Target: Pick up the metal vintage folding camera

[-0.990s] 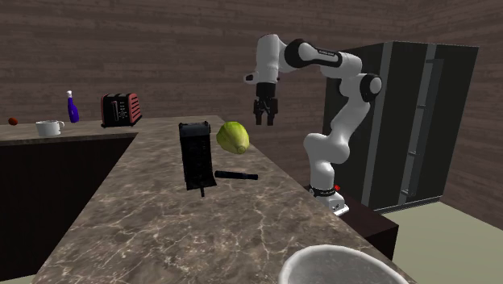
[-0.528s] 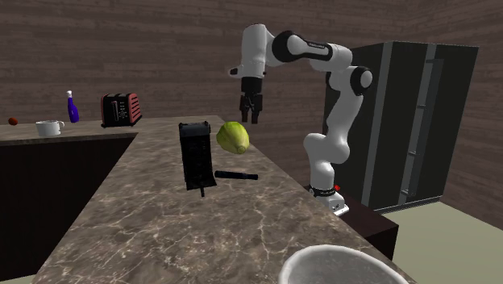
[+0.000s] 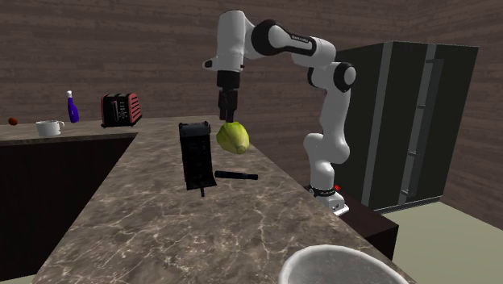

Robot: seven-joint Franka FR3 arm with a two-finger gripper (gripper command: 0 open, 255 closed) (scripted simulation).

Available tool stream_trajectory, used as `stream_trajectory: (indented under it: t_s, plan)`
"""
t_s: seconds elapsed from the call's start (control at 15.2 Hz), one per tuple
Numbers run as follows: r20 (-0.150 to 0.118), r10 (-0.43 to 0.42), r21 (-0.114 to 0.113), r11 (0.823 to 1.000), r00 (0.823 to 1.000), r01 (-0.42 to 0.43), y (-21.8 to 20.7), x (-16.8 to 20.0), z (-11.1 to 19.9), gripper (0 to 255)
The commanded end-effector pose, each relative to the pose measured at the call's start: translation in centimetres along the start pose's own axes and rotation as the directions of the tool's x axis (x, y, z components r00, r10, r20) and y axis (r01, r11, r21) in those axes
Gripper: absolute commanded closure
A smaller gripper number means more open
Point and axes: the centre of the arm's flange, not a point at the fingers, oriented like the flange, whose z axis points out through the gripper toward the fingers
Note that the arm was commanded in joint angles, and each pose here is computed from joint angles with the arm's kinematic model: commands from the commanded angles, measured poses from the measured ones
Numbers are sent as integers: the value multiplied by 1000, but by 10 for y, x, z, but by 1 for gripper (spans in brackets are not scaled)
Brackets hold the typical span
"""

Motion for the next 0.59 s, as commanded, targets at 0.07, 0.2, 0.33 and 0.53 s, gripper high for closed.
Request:
stream_trajectory:
  t_s: [0.07, 0.2, 0.33, 0.53]
  plan:
    - [0, 19, -19, 1000, 1000, -19, -15, 38, -3, 0]
    - [0, 31, -32, 999, 1000, -31, -25, 63, -4, 0]
    - [-1, 42, -45, 998, 999, -42, -35, 88, -6, 0]
    - [-1, 50, -54, 997, 999, -50, -42, 105, -1, 0]
